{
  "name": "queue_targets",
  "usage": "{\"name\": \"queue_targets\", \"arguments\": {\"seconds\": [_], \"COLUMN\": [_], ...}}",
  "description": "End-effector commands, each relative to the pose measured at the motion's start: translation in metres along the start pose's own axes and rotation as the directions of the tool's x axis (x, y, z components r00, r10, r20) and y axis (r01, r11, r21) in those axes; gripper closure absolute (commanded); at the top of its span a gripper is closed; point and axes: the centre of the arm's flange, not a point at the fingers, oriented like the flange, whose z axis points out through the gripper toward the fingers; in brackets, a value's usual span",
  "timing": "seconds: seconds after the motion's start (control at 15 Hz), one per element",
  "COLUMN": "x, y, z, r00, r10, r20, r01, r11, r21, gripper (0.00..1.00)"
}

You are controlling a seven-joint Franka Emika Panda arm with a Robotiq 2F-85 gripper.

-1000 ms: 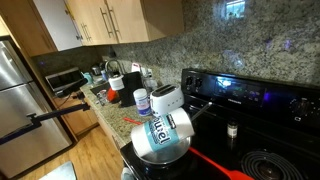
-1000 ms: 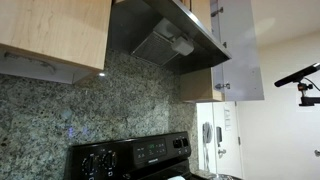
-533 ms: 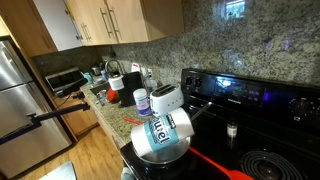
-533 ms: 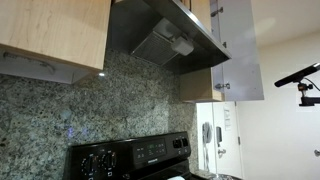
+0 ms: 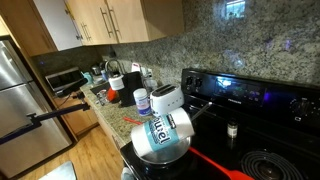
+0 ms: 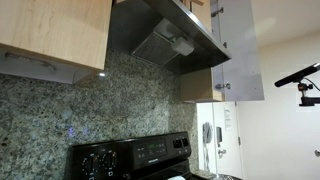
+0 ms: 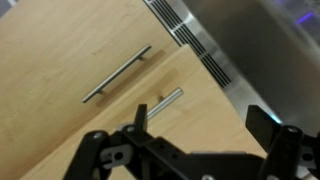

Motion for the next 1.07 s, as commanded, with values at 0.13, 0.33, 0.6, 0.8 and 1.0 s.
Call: {"name": "queue_targets", "arguments": {"seconds": [0.13,0.33,0.6,0.8,1.0], "x": [-0.010,-0.015,-0.022,-0.028,-0.027], "y": [-0.018,0.001,0.028,0.035,0.022], "z": [-0.020,-0.017,0.000,0.007,0.010], "r00": [0.988,0.960,0.911,0.870,0.867], "r10": [0.089,0.161,0.245,0.294,0.305], "r20": [-0.128,-0.228,-0.332,-0.395,-0.395], "r01": [-0.049,-0.055,-0.024,0.037,0.030], "r11": [0.957,0.911,0.835,0.762,0.758], "r21": [0.287,0.409,0.550,0.647,0.652], "gripper": [0.00,0.00,0.00,0.00,0.00]}}
